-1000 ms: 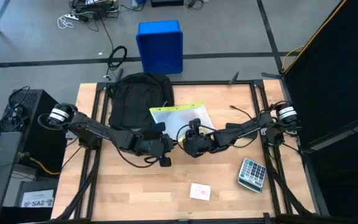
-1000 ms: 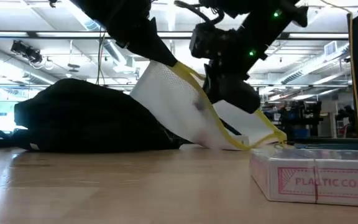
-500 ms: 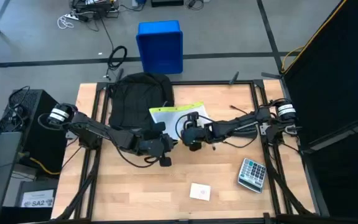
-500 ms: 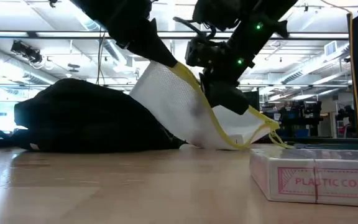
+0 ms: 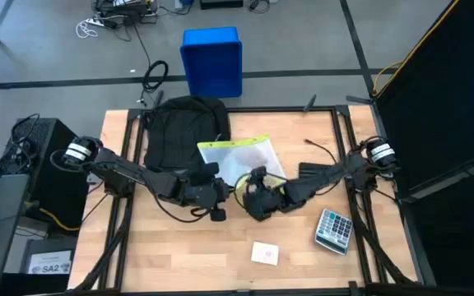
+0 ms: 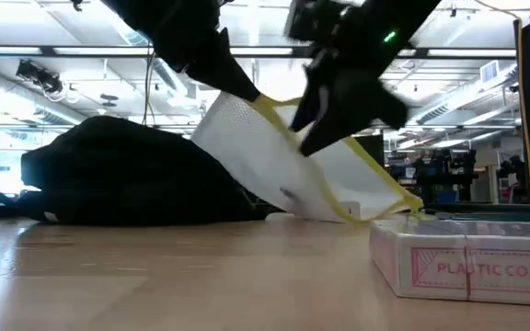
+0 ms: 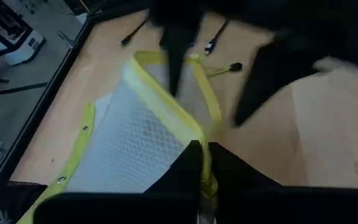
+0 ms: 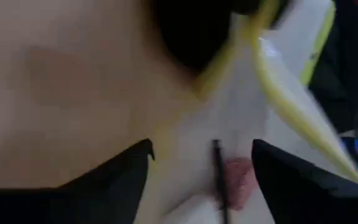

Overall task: Unpack backpack
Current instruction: Put the calculator into the zip lock bag

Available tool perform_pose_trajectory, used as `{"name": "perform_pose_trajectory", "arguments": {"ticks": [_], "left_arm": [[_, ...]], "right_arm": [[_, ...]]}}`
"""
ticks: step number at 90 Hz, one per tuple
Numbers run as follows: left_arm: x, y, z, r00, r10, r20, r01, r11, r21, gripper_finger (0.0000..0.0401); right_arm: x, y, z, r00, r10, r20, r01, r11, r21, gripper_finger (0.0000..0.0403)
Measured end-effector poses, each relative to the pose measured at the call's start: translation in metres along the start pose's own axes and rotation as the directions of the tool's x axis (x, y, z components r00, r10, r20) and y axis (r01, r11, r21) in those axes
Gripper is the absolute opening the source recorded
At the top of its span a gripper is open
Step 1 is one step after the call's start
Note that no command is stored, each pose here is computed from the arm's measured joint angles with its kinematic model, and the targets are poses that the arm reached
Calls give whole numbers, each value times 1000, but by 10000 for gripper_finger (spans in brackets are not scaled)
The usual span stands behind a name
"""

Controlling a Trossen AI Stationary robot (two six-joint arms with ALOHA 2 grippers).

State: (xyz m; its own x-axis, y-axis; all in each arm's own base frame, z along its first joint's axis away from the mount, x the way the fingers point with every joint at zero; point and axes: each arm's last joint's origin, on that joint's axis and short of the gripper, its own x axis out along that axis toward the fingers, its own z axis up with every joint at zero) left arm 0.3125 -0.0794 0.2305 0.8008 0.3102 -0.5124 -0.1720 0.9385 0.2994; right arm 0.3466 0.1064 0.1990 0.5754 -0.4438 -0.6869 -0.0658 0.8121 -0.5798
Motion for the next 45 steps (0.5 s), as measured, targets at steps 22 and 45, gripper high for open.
{"name": "perform_pose_trajectory", "arguments": {"ticks": [22, 45], "left_arm": [[0, 0, 0, 1000, 1, 1, -1, 1000, -5, 0], [0, 0, 1, 1000, 3, 10, -3, 1000, -10, 0]], "right_arm": [[-49, 35, -14, 954, 208, -214, -164, 964, 207, 283], [-95, 70, -23, 823, 463, -328, -267, 826, 496, 260]]}}
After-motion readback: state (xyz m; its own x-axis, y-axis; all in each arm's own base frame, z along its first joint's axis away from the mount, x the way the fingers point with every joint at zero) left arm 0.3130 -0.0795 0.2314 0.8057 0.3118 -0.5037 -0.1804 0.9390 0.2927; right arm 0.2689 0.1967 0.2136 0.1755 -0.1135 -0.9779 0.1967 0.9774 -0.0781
